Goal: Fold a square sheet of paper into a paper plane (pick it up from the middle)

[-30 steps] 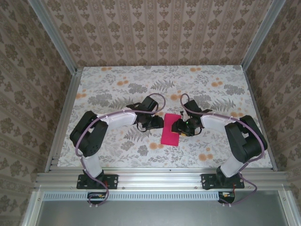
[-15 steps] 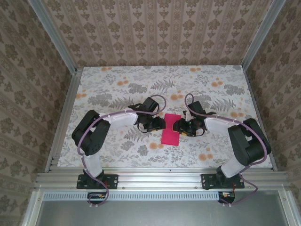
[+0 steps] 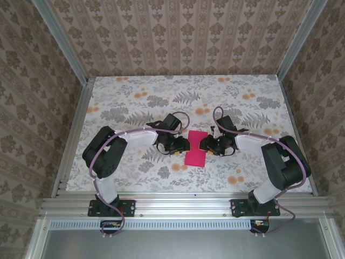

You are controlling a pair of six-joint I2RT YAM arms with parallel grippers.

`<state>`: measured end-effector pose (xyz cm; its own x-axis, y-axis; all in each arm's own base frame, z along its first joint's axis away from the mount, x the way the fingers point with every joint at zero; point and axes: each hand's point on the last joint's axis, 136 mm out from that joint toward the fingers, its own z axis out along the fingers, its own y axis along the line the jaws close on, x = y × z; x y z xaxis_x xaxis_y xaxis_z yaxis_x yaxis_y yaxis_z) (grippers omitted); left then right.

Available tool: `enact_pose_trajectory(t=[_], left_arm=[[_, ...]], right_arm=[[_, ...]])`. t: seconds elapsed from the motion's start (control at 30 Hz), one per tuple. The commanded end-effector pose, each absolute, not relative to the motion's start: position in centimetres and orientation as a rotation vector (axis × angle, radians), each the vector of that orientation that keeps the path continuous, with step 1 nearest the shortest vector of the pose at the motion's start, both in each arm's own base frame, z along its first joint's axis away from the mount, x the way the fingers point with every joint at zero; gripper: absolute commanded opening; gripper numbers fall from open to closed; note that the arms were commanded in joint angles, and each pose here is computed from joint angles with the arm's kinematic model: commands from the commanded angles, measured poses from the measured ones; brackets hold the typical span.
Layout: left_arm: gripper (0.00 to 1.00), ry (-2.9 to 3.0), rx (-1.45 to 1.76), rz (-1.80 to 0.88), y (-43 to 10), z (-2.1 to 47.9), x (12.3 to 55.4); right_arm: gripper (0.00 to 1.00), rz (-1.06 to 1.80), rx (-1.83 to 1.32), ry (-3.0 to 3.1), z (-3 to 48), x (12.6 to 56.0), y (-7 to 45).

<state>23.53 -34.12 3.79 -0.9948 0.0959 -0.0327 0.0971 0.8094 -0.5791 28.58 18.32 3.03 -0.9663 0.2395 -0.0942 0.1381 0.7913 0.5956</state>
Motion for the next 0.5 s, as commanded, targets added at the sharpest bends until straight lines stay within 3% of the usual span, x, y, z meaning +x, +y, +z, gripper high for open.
enact_pose_trajectory(t=[0.0, 0.47], left_arm=[[0.46, 3.037, 0.156, -0.982, -34.4, 3.0, 22.4], [0.41, 3.056, 0.197, -1.0, -35.5, 2.5, 22.0]], right_arm=[[0.4, 0.91, 0.323, 2.824, 2.5, 28.3, 18.0], [0.33, 0.93, 0.345, 2.825, 1.6, 28.3, 17.9]])
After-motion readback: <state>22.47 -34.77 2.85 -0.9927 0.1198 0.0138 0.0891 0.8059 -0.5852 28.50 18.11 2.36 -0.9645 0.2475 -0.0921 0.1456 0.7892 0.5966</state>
